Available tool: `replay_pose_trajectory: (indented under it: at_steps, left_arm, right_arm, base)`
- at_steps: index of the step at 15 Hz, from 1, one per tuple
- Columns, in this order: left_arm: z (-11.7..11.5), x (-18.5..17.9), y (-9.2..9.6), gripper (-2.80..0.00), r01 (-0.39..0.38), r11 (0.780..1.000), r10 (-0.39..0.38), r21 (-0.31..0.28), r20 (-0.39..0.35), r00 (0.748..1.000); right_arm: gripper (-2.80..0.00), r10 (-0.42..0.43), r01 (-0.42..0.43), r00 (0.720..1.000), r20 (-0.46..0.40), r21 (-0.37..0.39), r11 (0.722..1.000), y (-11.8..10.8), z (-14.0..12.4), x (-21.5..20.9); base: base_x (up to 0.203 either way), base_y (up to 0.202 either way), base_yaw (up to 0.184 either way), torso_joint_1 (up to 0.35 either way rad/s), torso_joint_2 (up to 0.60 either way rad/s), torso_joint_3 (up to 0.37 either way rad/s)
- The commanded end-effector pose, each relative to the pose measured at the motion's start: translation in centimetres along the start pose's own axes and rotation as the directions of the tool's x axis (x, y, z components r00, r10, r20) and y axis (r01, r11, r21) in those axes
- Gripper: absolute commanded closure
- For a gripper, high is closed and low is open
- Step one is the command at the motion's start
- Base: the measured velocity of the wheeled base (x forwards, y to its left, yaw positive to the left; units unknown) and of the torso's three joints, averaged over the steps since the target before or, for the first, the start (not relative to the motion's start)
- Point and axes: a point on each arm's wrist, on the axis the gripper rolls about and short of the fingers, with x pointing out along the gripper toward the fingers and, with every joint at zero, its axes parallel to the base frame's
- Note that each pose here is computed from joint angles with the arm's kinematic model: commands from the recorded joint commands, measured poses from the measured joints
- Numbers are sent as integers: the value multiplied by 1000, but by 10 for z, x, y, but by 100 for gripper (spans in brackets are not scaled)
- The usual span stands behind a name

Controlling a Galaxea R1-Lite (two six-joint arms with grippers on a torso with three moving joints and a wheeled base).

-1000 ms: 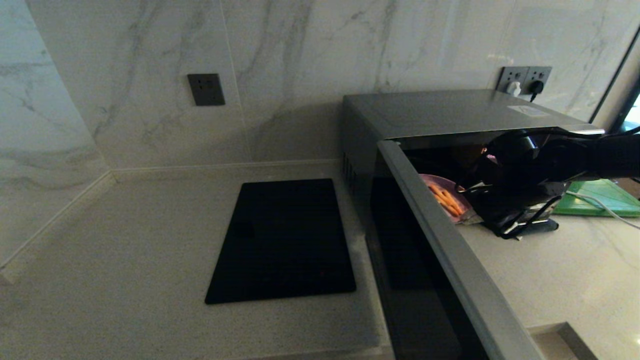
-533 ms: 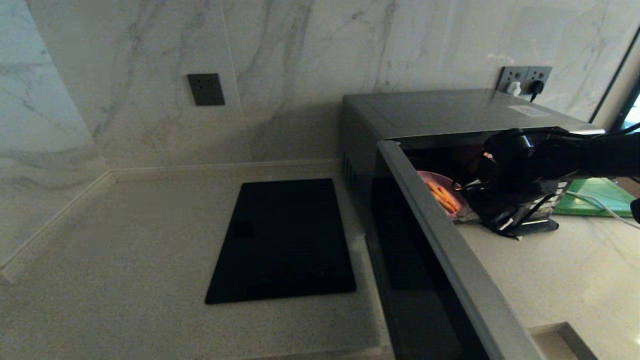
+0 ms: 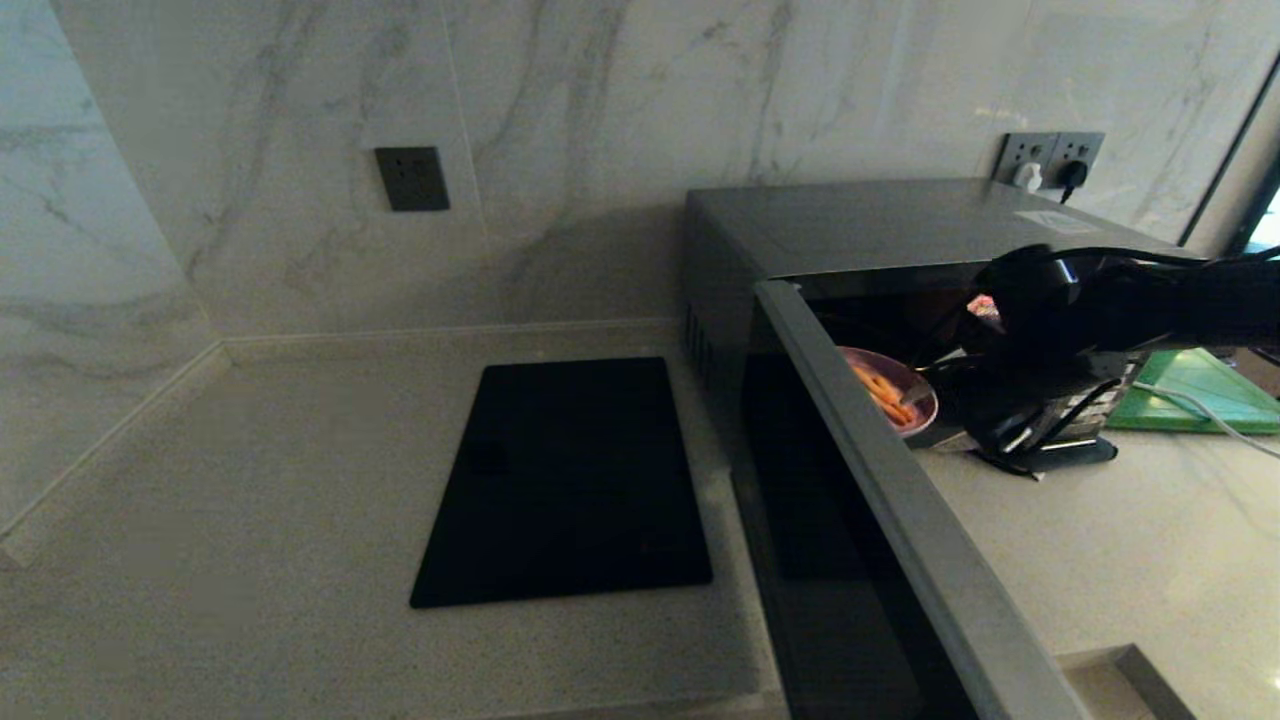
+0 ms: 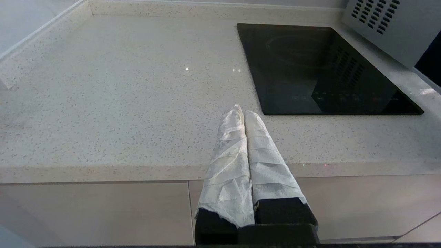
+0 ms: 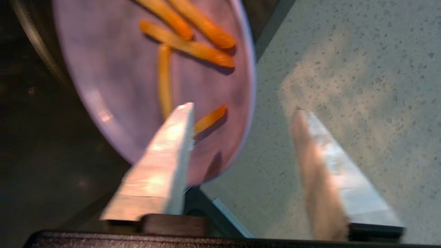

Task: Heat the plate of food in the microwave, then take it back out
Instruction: Close the microwave oven

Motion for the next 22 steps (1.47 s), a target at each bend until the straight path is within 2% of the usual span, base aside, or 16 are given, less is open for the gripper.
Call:
replay_pose_trajectory:
  at_steps: [1, 3, 6, 9, 10, 12, 15, 17, 18, 20, 22]
  left_arm:
    - [0, 0, 0, 0, -1, 1000, 1, 0, -1, 1000]
    - [0, 0, 0, 0, -1, 1000, 1, 0, -1, 1000]
    - [0, 0, 0, 0, -1, 1000, 1, 0, -1, 1000]
    - [0, 0, 0, 0, -1, 1000, 1, 0, -1, 1000]
    - [0, 0, 0, 0, -1, 1000, 1, 0, -1, 1000]
    - [0, 0, 0, 0, -1, 1000, 1, 0, -1, 1000]
    - [0, 0, 0, 0, -1, 1000, 1, 0, -1, 1000]
    - [0, 0, 0, 0, -1, 1000, 1, 0, -1, 1000]
    - [0, 0, 0, 0, -1, 1000, 1, 0, -1, 1000]
    - [0, 0, 0, 0, -1, 1000, 1, 0, -1, 1000]
    - [0, 0, 0, 0, -1, 1000, 1, -1, -1, 1000]
  right_arm:
    - [-280, 37, -37, 999, 21, 2, 999, 4, 0, -25]
    - [-280, 60, -60, 997, 38, -1, 998, 3, -3, -51]
    - [-280, 40, -40, 998, 39, -5, 999, -15, -16, -91]
    - [-280, 36, -28, 994, 104, -74, 997, -41, -27, -138]
    - [0, 24, -10, 990, 139, -100, 995, -51, -32, -152]
    - [0, 4, 27, 978, 210, -142, 989, -67, -40, -179]
    - [0, 65, 16, 953, 297, -261, 965, -80, -52, -222]
    - [0, 123, 17, 932, 340, -382, 924, -85, -60, -247]
    - [0, 158, 18, 925, 346, -454, 891, -86, -64, -257]
    - [0, 234, -7, 925, 299, -603, 798, -82, -77, -268]
    - [0, 335, -118, 930, 153, -739, 664, -76, -91, -277]
  base:
    - [0, 0, 0, 0, 0, 0]
    - [0, 0, 0, 0, 0, 0]
    - [0, 0, 0, 0, 0, 0]
    - [0, 0, 0, 0, 0, 0]
    - [0, 0, 0, 0, 0, 0]
    - [0, 0, 0, 0, 0, 0]
    - [0, 0, 0, 0, 0, 0]
    - [0, 0, 0, 0, 0, 0]
    - [0, 0, 0, 0, 0, 0]
    - [0, 0, 0, 0, 0, 0]
    - [0, 0, 0, 0, 0, 0]
